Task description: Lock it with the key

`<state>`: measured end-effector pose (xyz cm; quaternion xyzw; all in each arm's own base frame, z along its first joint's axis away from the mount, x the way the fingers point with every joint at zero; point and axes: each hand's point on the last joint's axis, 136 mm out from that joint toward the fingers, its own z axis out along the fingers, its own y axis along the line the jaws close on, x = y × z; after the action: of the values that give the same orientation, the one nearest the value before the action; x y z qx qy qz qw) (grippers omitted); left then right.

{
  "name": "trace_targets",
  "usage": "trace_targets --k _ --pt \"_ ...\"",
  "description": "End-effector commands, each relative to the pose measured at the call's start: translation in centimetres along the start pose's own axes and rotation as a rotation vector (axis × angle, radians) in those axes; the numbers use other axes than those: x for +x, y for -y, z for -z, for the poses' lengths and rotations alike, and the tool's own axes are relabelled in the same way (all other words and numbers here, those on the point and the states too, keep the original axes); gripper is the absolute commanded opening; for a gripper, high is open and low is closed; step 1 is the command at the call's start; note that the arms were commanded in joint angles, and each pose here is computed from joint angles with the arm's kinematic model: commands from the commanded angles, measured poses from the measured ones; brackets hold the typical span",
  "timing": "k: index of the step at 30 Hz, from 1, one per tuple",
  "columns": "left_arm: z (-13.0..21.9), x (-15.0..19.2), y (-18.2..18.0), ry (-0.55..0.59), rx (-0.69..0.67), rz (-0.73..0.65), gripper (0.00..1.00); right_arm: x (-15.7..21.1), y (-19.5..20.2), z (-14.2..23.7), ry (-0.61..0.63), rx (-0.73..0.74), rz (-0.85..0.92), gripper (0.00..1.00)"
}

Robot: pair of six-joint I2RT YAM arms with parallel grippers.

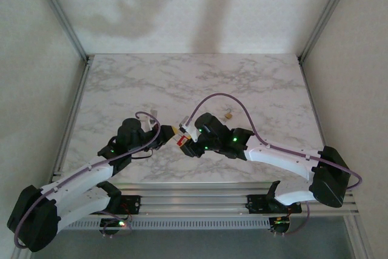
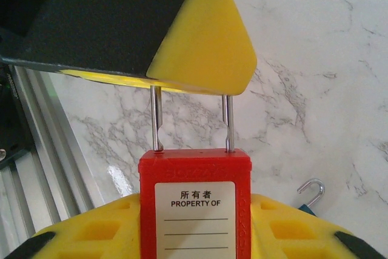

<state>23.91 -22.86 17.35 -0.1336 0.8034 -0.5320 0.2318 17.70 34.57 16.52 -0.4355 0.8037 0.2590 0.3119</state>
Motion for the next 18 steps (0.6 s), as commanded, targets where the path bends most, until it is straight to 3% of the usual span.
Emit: trace_targets --k 1,18 --pt "-0.2 1.3 -0.3 -0.047 -0.026 0.014 0.00 -2.6 1.4 0.7 0.124 0.076 -0.020 0.00" --pt "-0.9 3.9 -0.3 -0.109 0.008 -0.022 0.00 -3.7 0.2 3.0 0.262 0.008 -0.011 0.00"
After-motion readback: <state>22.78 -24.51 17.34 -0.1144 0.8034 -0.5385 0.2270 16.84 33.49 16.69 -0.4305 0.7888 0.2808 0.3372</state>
